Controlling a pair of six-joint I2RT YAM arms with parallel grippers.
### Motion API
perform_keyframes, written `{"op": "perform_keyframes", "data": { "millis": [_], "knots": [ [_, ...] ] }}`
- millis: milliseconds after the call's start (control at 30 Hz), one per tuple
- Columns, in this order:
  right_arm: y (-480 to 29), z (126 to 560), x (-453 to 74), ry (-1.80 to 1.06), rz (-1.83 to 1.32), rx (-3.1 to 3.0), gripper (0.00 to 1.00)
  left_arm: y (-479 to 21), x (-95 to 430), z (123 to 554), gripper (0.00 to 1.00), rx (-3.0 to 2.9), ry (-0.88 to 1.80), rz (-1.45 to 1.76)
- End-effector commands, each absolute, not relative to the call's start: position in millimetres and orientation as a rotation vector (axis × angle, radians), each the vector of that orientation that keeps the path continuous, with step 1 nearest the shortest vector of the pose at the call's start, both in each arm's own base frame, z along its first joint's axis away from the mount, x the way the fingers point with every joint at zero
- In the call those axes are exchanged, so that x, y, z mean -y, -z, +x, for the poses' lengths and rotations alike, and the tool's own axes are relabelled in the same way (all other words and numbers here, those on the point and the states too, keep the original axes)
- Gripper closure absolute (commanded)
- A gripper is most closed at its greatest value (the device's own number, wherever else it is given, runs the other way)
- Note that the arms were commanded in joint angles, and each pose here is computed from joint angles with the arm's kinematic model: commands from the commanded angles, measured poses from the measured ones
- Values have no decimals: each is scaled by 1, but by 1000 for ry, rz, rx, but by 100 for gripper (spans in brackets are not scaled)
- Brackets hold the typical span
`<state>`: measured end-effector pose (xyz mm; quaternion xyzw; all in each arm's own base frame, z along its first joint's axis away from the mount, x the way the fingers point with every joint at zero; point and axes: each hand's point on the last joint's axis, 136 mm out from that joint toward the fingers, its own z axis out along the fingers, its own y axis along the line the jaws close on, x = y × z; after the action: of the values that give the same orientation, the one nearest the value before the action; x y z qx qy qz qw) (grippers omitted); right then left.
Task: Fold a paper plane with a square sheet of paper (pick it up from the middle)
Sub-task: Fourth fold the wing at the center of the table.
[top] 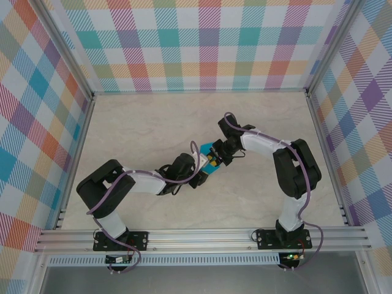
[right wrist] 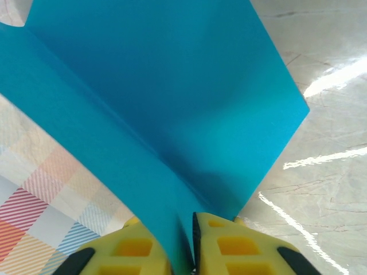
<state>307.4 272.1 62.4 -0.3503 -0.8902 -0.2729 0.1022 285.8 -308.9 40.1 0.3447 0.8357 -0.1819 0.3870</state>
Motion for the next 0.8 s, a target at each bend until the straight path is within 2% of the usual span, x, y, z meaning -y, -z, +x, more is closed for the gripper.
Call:
{"op": "perform_keyframes", "data": {
  "millis": [0,200,333,467,767],
  "knots": [
    [-73,310,-271,833,-1017,2623,75,-49,312,292,63,-2070,426,869],
    [-83,316,-253,829,-1026,2678,57,-55,309,291,76,-2054,413,873],
    [-91,319,-238,816,-1031,2726,52,-60,303,289,84,-2039,376,903],
    [-100,322,-228,835,-973,2787,45,-61,296,287,87,-2041,337,933],
    [-117,324,-243,1153,-689,2886,35,-55,301,273,88,-2062,426,1002]
  ]
}}
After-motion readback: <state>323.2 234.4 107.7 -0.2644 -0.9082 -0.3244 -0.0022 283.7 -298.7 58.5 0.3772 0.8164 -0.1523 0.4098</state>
